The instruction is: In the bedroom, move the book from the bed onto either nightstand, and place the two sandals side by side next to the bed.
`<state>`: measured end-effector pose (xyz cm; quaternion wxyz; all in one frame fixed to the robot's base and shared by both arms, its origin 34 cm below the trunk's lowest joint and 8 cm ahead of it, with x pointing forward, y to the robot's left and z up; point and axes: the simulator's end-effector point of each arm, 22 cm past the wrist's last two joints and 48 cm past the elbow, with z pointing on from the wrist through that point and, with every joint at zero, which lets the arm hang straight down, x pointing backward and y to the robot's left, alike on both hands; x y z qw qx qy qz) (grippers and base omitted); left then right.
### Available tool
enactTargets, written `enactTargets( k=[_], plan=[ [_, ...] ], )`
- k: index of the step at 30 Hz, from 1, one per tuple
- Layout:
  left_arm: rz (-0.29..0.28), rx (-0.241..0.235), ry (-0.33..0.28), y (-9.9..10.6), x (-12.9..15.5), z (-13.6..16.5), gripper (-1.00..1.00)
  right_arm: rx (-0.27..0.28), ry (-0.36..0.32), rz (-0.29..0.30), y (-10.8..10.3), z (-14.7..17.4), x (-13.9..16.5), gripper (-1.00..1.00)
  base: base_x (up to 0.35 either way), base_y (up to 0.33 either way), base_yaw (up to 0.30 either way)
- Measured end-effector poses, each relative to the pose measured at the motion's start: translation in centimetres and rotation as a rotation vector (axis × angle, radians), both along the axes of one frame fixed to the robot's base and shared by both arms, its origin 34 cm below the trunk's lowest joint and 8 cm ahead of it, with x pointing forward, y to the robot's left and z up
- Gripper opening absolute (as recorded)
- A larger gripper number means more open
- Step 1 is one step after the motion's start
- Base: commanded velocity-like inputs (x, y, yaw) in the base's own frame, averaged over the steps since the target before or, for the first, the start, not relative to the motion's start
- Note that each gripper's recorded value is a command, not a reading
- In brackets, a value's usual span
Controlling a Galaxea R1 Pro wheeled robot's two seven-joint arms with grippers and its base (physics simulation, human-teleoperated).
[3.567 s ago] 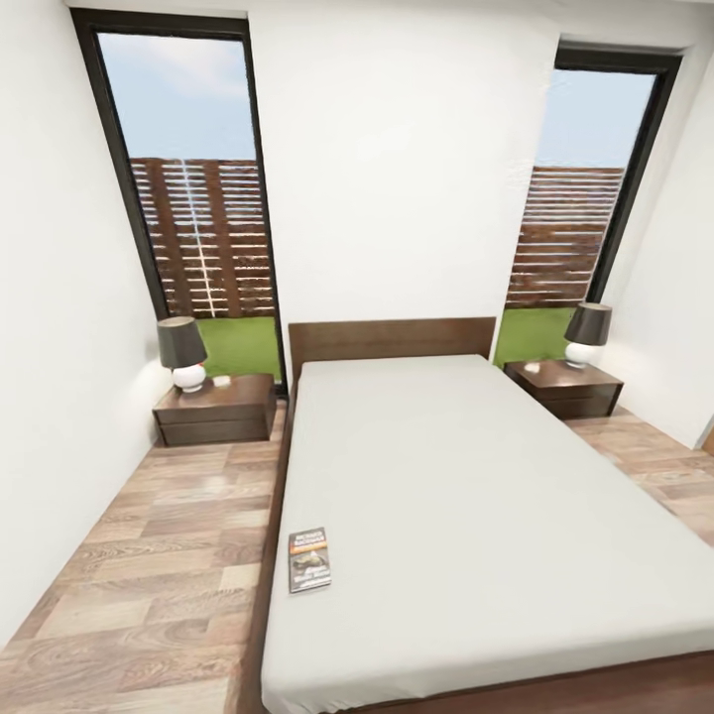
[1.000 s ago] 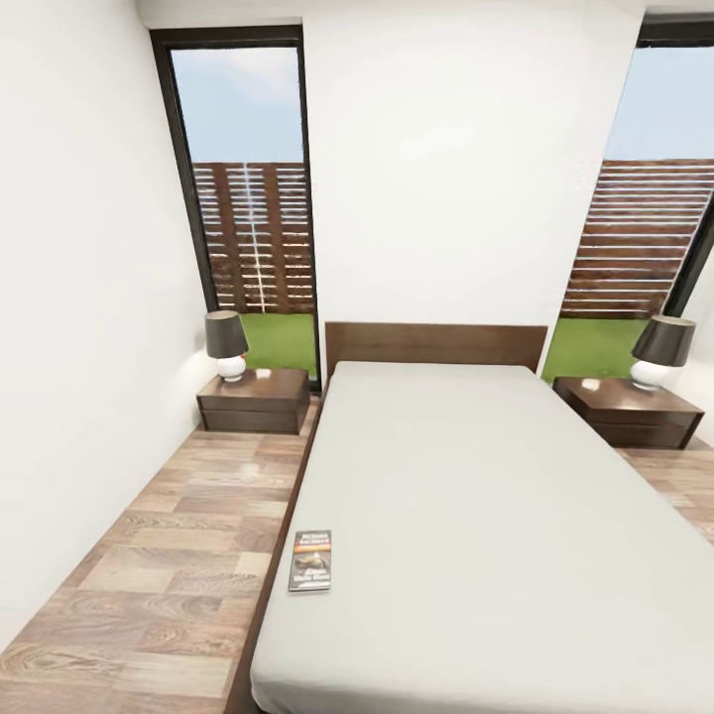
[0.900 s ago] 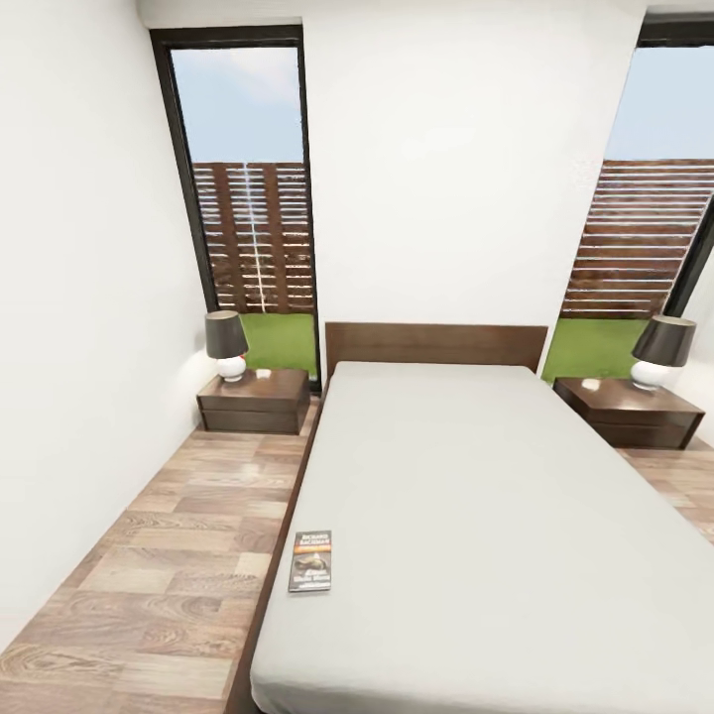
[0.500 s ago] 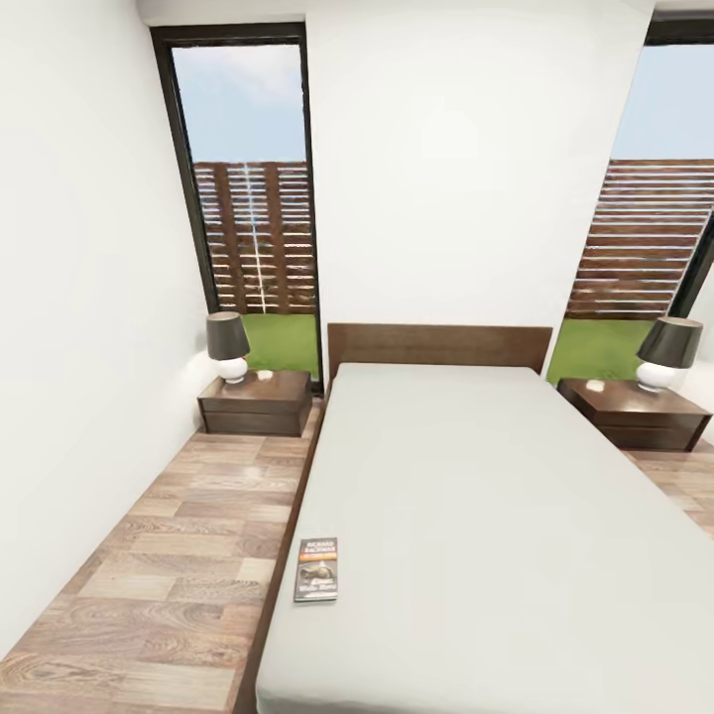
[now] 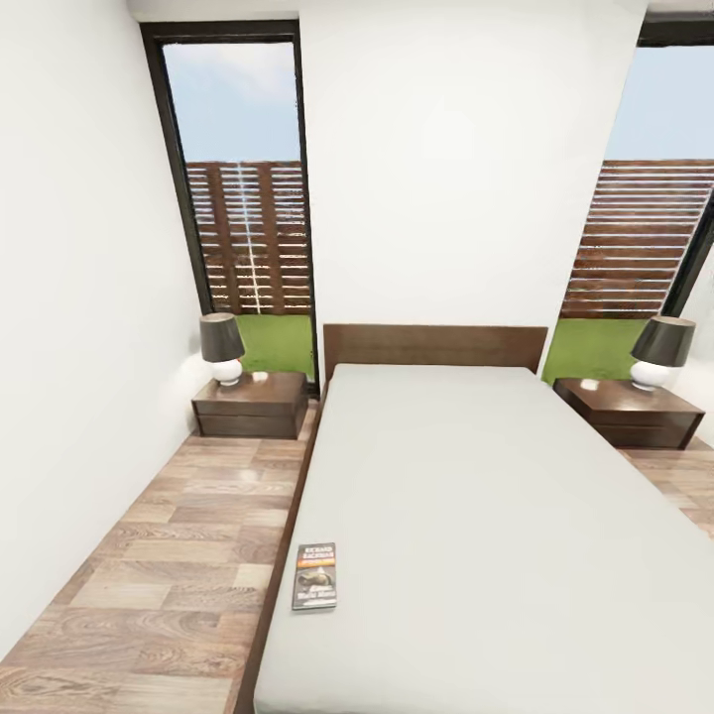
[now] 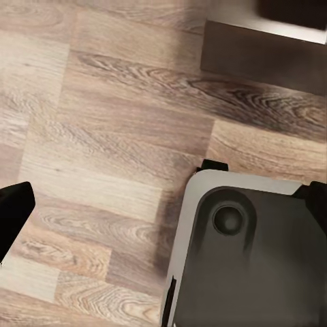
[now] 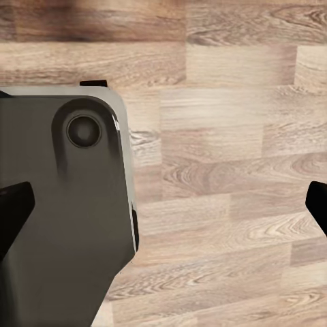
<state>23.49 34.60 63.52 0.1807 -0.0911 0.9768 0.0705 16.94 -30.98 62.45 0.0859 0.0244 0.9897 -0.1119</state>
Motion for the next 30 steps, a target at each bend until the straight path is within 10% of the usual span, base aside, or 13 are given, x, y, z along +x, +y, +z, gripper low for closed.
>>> enactTargets(
  k=[30],
  plan=[
    [0.000,0.000,-0.002,0.01,0.10,0.03,1.00,0.000,-0.003,0.000,0.00,0.01,0.11,1.00,0.083,0.034,-0.047]
  ],
)
